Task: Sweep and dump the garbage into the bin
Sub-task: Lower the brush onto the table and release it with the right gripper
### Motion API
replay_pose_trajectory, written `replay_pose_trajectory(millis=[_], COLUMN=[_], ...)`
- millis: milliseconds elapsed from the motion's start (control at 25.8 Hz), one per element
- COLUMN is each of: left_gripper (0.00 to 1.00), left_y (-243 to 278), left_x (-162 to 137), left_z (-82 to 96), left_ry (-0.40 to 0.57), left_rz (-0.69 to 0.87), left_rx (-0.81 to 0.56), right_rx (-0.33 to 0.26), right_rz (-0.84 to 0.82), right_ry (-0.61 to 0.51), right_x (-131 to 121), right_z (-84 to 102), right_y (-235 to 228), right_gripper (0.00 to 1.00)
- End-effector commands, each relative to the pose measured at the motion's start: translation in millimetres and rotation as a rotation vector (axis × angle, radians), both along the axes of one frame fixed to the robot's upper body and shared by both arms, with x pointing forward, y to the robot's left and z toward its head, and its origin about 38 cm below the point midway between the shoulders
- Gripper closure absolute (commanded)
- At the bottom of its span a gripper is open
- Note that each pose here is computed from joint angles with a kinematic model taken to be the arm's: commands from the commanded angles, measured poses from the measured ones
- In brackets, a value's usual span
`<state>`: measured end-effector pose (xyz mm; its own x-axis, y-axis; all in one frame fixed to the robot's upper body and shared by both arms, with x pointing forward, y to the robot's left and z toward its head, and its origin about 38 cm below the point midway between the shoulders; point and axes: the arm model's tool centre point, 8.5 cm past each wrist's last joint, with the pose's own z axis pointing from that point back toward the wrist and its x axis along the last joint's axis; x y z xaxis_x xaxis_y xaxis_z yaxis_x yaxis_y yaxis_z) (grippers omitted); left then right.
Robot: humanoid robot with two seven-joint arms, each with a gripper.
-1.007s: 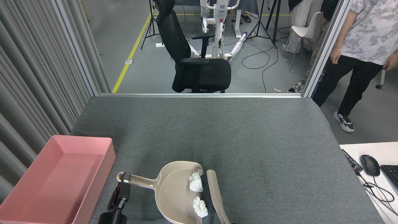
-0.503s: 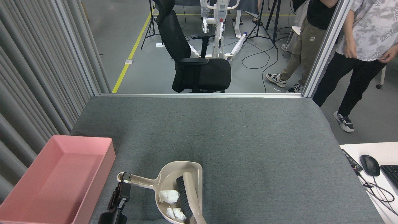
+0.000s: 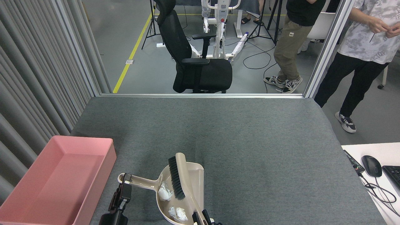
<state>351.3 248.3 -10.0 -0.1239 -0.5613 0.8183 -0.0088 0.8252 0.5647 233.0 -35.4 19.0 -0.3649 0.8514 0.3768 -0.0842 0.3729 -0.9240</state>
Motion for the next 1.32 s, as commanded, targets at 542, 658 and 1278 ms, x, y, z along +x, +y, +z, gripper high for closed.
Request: replay_pose_trajectory(millis=[542, 658, 1278], left_gripper=[0.97, 0.97, 0.97], left_y=[-1, -1, -3], left_x=[0, 1, 0], left_z=[0.1, 0.6, -0.4], left_ry=[-0.001, -0.002, 0.003], left_rz=[-0.005, -0.006, -0.009], left_rx=[-0.003, -0.003, -0.005], right_rx=[-0.226, -0.266, -0.426], right_rz=[-0.269, -0.262, -0.308], right_ry=[0.018, 0.049, 0.028], right_x=[40, 37, 69], right_z=[-15.8, -26.3, -10.2], right_y=[-219, -232, -332], right_gripper=[1.00, 1.00, 1.00])
